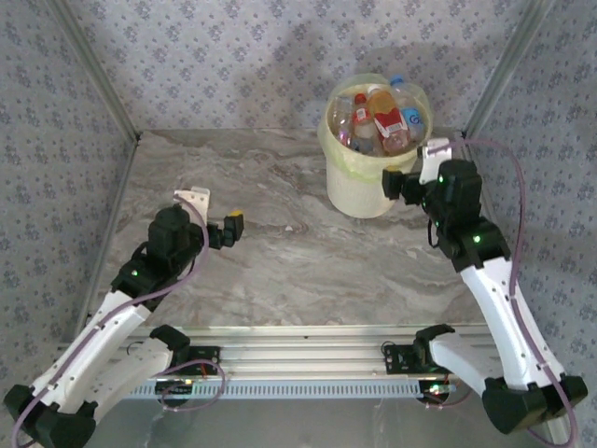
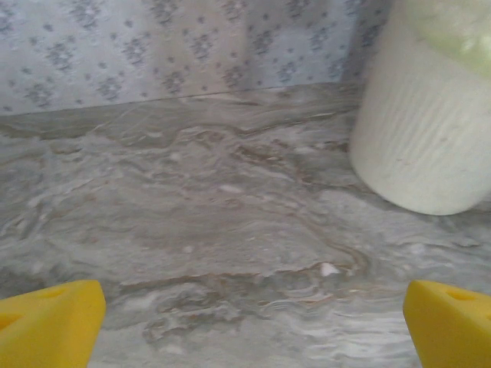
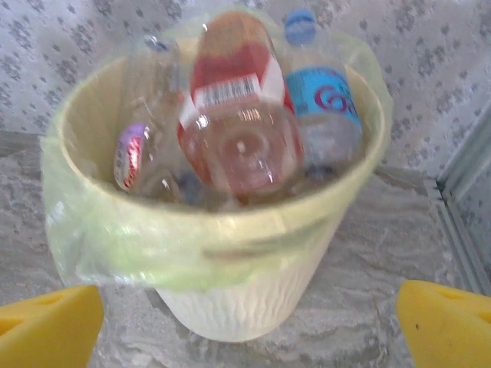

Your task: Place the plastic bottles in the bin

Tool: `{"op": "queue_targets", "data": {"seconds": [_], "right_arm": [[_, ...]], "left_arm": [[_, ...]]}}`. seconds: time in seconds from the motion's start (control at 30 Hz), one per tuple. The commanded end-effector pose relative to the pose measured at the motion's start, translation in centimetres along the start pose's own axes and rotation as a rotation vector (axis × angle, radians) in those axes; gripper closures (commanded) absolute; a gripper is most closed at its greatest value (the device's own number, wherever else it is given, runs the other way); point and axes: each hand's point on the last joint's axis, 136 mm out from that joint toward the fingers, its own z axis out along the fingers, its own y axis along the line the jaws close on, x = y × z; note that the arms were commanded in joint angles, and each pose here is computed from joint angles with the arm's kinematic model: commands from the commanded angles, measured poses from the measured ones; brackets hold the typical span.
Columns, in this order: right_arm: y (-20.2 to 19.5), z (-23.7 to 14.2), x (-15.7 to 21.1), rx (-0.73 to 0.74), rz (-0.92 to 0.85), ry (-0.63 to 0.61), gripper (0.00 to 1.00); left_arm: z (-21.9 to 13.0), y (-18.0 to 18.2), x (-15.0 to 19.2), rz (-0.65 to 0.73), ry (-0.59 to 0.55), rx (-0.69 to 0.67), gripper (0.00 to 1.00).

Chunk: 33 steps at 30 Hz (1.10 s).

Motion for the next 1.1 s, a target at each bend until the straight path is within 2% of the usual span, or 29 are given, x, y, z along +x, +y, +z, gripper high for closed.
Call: {"op": "queue_targets", "data": {"seconds": [0.0,0.13,0.3,0.43,0.5,0.63,0.9,1.07], "right_arm": [[-1.4,0.4,2.9,0.071,0.052,0.008,0.00],[-3.1,1.8,7.2,0.176,0.041,0.047,0.00],[-5.0,4.9,13.8,0.281,0.019,0.069,0.00],[-7.0,6.8,17.6,0.331,0.017,0.000,0.00],[-8.4,7.5,18.1,0.358,0.040,-0.050,0.00],[-10.0,9.6,19.6,0.382,0.056,-0.028,0.00],[-9.3,11.0,21.8,0.341,0.031,-0.050,0.00],[-9.2,12.7,22.6,0.367,0.003,0.001,0.00]], "left_arm": [[0.3,2.5,-0.8,0.019,-0.076,-0.131,0.00],[1.3,4.7,0.8,0.006,-0.056,-0.212,0.00],[3.0,8.0,4.0,-0.035,0.022,-0.312,0.00],[4.2,9.2,5.6,-0.024,-0.005,-0.327,0.00],[4.8,9.9,6.3,-0.033,-0.010,-0.342,0.00],[6.0,11.4,8.1,-0.031,0.032,-0.379,0.00],[7.7,13.7,9.1,-0.047,0.006,-0.406,0.00],[8.8,14.7,9.9,-0.024,-0.047,-0.388,0.00]]}}
